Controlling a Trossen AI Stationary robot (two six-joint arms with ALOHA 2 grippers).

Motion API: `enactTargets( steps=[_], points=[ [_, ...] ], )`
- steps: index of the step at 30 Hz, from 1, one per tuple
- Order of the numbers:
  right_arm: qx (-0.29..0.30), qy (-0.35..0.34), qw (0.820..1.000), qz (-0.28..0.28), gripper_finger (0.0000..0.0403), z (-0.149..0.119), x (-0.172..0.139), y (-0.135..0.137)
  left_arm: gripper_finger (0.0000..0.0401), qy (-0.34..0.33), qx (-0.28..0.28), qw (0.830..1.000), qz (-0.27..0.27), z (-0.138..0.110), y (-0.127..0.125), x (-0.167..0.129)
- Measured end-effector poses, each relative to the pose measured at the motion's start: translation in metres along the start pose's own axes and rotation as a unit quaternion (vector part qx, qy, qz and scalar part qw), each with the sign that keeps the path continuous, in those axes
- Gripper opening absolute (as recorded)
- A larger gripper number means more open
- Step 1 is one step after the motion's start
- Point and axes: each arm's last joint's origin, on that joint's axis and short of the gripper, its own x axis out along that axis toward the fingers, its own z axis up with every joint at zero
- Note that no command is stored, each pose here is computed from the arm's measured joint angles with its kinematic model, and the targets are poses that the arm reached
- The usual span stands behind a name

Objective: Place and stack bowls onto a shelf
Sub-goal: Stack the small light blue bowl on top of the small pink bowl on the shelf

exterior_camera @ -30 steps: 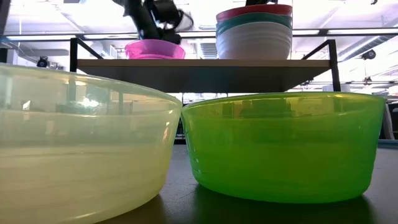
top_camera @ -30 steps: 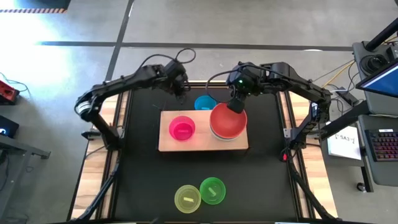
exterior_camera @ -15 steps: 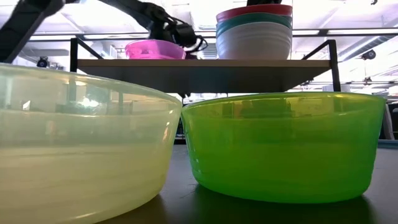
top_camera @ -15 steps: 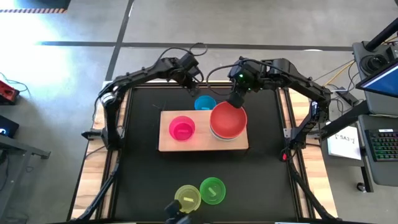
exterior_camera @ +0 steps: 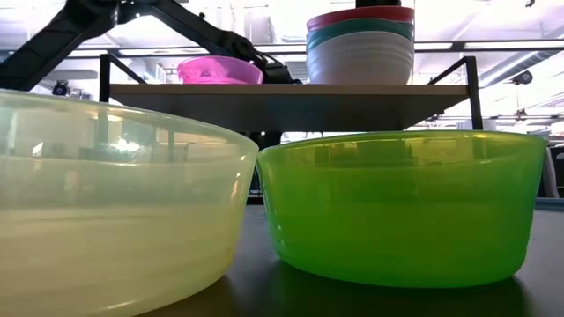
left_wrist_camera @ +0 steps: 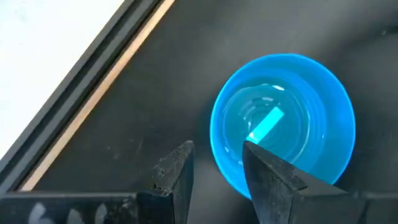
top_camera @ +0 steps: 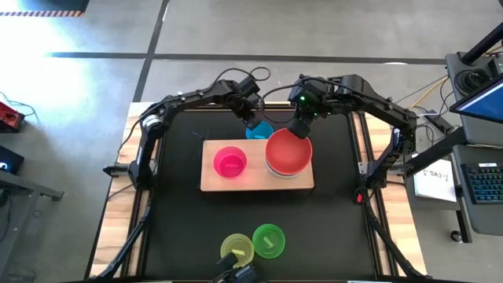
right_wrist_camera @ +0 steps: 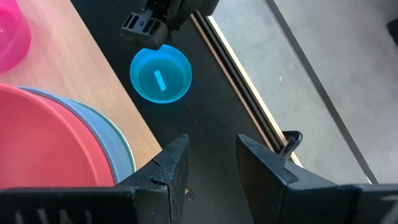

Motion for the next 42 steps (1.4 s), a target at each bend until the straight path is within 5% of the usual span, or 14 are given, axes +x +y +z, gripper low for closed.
enactTargets(
  steps=[26, 34, 42],
  points=[
    [-0.015, 0.023, 1.000, -0.004, 0.0123, -0.003, 0.011, 0.002, 0.0116, 0.052, -0.018, 0.998, -0.034, -0.008, 0.002, 0.058],
    [-0.017, 0.037, 0.999, -0.007, 0.0123, -0.005, 0.018, 0.003, 0.0013, 0.051, -0.017, 0.998, -0.034, -0.008, 0.002, 0.058],
    [-0.011, 0.038, 0.999, -0.007, 0.0123, -0.005, 0.018, 0.003, 0.0001, 0.053, -0.026, 0.998, -0.034, -0.008, 0.002, 0.053]
  ],
)
